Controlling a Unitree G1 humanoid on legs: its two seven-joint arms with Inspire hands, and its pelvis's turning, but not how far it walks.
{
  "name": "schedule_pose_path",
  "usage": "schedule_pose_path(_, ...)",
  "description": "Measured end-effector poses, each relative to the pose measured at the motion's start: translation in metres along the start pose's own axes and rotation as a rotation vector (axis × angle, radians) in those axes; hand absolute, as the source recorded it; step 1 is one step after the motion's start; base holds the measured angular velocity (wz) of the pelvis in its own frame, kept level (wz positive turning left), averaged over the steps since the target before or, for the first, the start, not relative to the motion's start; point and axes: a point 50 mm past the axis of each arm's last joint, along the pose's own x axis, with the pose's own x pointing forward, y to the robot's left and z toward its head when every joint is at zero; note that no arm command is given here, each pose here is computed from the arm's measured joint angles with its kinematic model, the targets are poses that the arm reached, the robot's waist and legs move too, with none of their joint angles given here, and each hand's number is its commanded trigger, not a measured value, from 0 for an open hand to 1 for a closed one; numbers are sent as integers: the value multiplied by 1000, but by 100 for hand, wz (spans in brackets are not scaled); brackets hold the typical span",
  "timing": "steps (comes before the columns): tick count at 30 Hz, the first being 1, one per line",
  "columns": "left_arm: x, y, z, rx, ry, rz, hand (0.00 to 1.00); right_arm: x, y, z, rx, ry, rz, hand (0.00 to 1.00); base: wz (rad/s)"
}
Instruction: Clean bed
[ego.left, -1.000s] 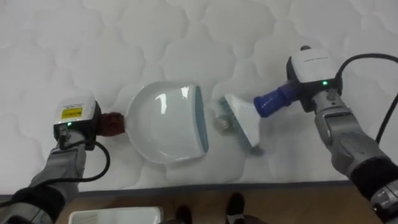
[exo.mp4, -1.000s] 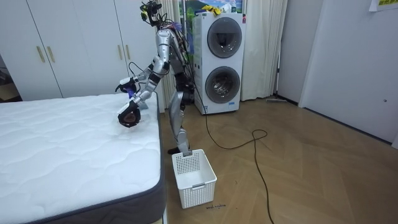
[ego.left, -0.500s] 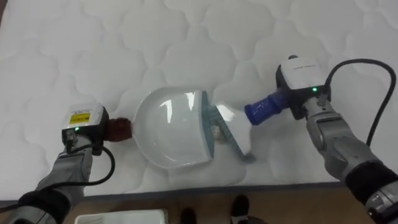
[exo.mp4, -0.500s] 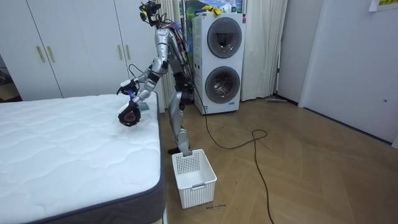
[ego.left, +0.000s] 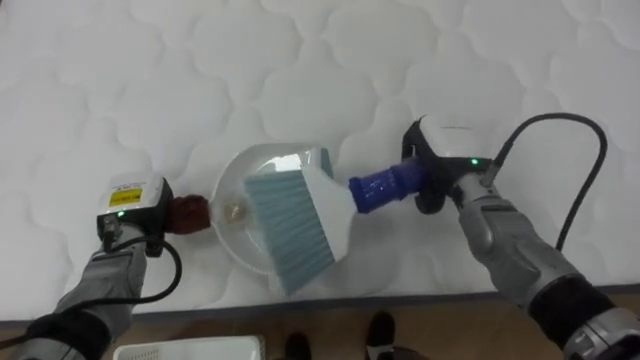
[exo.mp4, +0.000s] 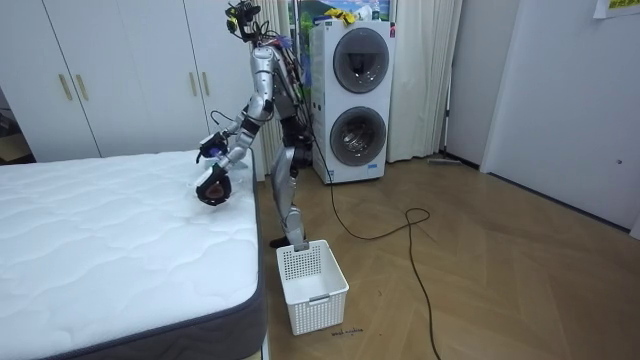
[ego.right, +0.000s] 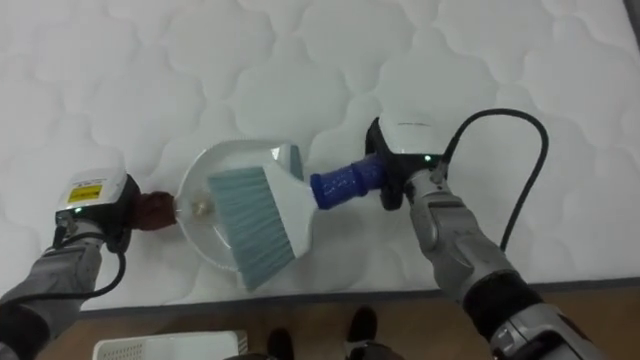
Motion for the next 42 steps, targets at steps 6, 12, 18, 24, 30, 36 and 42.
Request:
schedule_pose_path(6, -1, -1, -1, 1, 2, -3, 100, 0, 0, 1, 110, -1, 4, 100, 0)
schedule_pose_path(12, -1, -3, -1, 0, 7, -7, 100, 2, -7, -7, 179, 42, -31, 100, -5)
schedule_pose_path(18, -3, -6, -2, -1, 9, -15, 100, -1, -4, -17, 189, 91, -48, 100, -1)
schedule_pose_path(24, -8, -13, -10, -22, 40, -31, 100, -3, -3, -25, 215, 134, -85, 100, -1)
schedule_pose_path(30, -16, -25, -15, -26, 54, -58, 100, -7, -11, -41, 370, 214, -195, 100, 0)
schedule_pose_path(36, -19, -28, -20, -42, 72, -63, 100, -17, -16, -62, 487, 310, -296, 100, 0)
schedule_pose_path(42, -33, -35, -29, -109, 98, -53, 100, -43, -4, -96, 618, 469, -344, 100, 0)
